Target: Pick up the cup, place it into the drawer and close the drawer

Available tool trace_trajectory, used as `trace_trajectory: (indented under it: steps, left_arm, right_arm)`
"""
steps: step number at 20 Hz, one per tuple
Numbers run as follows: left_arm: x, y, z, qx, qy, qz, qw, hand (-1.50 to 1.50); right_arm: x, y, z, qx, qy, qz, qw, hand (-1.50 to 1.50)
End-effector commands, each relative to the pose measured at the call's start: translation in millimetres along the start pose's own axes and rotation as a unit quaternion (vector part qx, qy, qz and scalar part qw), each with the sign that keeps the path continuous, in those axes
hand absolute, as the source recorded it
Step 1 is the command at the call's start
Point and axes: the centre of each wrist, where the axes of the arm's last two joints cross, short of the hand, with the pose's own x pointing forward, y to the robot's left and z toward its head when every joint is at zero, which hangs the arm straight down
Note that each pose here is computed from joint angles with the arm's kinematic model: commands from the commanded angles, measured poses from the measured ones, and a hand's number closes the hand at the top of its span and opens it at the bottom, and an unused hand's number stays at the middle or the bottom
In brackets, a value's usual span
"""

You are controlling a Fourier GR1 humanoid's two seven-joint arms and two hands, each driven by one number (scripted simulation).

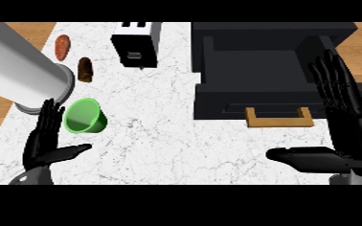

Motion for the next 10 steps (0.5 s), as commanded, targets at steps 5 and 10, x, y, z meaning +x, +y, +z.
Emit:
trace_trajectory:
  steps: [5, 10]
  left_arm:
    - [-19.2, 20.3, 8.7, 0.019, -0.018, 0.01, 0.9996, -1.5]
    - [-14.0, 25.5, 0.2, 0.008, -0.026, 0.013, 0.9996, -1.5]
  right_arm:
    - [1.4, -17.1, 19.1, 0.003, 0.0, -0.01, 1.0, -1.5]
    - [8.1, 3.0, -7.4, 0.005, -0.002, -0.003, 1.0, -1.5]
